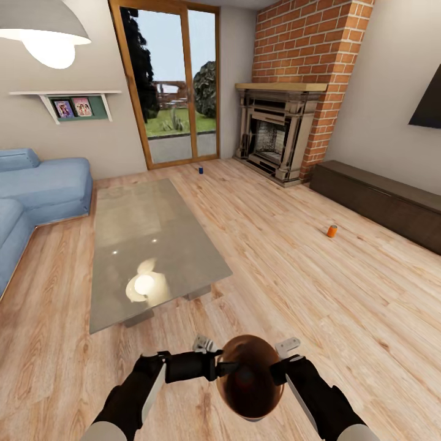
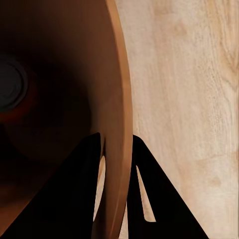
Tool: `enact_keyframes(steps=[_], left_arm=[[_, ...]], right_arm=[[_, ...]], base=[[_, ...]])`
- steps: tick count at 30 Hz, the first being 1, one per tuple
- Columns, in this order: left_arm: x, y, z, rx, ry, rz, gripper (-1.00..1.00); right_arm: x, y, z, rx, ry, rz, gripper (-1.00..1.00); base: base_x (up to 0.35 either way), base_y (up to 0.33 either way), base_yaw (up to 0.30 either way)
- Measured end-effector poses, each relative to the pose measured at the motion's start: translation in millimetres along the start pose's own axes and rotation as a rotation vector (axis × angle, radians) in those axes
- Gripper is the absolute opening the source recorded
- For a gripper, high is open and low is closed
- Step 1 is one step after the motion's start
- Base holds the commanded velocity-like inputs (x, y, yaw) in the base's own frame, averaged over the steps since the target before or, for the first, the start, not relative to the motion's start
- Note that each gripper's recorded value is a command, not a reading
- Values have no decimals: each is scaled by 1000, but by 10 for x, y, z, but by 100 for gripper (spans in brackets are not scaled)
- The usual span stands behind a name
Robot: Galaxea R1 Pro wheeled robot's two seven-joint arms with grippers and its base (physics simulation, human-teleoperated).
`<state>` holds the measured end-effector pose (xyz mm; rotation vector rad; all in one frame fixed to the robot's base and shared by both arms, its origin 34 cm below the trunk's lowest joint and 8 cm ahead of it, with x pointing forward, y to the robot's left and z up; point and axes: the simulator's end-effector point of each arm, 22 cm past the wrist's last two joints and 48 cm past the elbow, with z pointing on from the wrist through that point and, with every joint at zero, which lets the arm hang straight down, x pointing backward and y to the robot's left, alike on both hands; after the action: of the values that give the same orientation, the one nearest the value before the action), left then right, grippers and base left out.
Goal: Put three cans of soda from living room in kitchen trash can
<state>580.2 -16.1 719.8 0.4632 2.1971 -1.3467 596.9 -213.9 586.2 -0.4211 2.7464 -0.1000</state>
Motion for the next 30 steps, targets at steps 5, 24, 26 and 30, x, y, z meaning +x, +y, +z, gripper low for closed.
enact_keyframes(steps=[5, 24, 26, 30], left_arm=[[70, -265, -285, 193, 20, 3, 100], [566, 756, -2186, 121, -20, 13, 100], [589, 875, -2332, 81, -65, 15, 100], [659, 1013, -2434, 25, -105, 32, 100]], right_arm=[[4, 7, 0, -6, 1, 5, -100], [-24, -50, 3, -2, -16, 9, -100], [-72, -59, 2, 0, -39, 9, -100], [-109, -11, 0, -28, -57, 15, -100]], base=[[0, 0, 0], [0, 0, 0], [0, 0, 0], [0, 0, 0]])
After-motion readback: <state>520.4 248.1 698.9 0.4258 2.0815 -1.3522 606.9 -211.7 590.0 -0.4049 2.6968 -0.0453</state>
